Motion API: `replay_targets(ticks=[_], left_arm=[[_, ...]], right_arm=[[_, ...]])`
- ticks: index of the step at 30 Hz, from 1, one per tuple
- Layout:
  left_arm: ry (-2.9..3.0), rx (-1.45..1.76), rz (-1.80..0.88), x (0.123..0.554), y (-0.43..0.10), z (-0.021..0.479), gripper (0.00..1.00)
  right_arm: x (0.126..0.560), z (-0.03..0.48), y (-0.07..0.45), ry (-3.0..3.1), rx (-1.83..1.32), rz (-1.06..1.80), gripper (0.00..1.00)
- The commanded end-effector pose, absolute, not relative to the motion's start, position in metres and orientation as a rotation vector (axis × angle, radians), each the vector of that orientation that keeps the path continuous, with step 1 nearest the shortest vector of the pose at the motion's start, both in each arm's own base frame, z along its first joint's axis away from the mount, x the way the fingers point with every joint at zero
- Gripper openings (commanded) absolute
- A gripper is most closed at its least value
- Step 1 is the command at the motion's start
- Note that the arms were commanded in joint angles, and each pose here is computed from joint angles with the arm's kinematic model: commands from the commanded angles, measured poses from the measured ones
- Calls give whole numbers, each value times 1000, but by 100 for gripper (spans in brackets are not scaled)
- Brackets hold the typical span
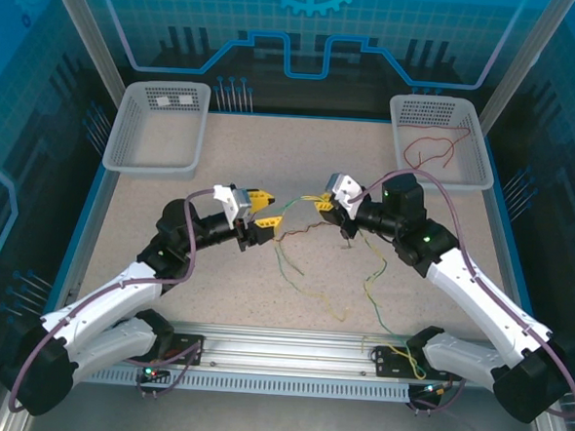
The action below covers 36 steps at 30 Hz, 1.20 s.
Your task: Untangle the cables
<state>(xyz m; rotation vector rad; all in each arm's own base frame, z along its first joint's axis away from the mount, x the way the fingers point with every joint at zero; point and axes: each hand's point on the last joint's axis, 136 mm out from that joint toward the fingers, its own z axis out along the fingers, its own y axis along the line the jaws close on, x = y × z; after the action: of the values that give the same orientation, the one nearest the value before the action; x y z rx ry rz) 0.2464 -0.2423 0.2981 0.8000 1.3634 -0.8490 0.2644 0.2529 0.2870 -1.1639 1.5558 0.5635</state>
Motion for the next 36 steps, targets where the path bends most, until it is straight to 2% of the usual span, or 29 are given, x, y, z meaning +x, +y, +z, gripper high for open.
replay_targets(ticks=[1,3,4,5,8,10,13,15,16,23,24,25,26,28,29,31,34,36], left_arm=[[1333,822,-836,245,-244,299,42],[1336,824,-836,246,-244,298,41],[1339,825,-836,246,-245,298,43],[1343,825,-837,247,-245,297,50],[1351,830,-841,248,-246,295,51],[1357,830,-844,248,-247,294,34],[1346,822,-845,248,-246,297,17],[1338,812,-844,248,-245,300,13],[1335,813,-844,248,-245,300,2],[1361,768,-864,254,-245,304,0],[1373,738,-864,258,-244,306,0],[1388,700,-862,263,-242,309,0],[1403,659,-861,268,-240,312,0],[1455,532,-856,283,-232,319,0],[1474,470,-858,289,-227,323,0],[1477,415,-861,294,-224,327,0],[1493,339,-848,300,-220,329,0],[1524,287,-842,306,-216,329,0]], right_arm=[[255,294,254,1528,-1175,606,0],[255,292,255,1531,-1180,614,0],[254,292,255,1530,-1181,618,0],[253,293,256,1528,-1180,622,0],[252,295,256,1519,-1176,628,0],[251,295,256,1513,-1176,632,0],[251,294,256,1517,-1177,631,0],[251,292,256,1522,-1180,628,0],[252,290,255,1525,-1181,627,0],[261,297,254,1560,-1119,617,0],[263,299,254,1571,-1107,610,18],[264,301,254,1580,-1101,605,47],[267,305,252,1591,-1080,587,62],[274,315,246,1612,-1019,520,72],[275,321,243,1607,-991,485,87],[280,338,231,1584,-885,391,100],[278,363,211,1559,-754,341,100],[263,373,215,1522,-771,429,100]])
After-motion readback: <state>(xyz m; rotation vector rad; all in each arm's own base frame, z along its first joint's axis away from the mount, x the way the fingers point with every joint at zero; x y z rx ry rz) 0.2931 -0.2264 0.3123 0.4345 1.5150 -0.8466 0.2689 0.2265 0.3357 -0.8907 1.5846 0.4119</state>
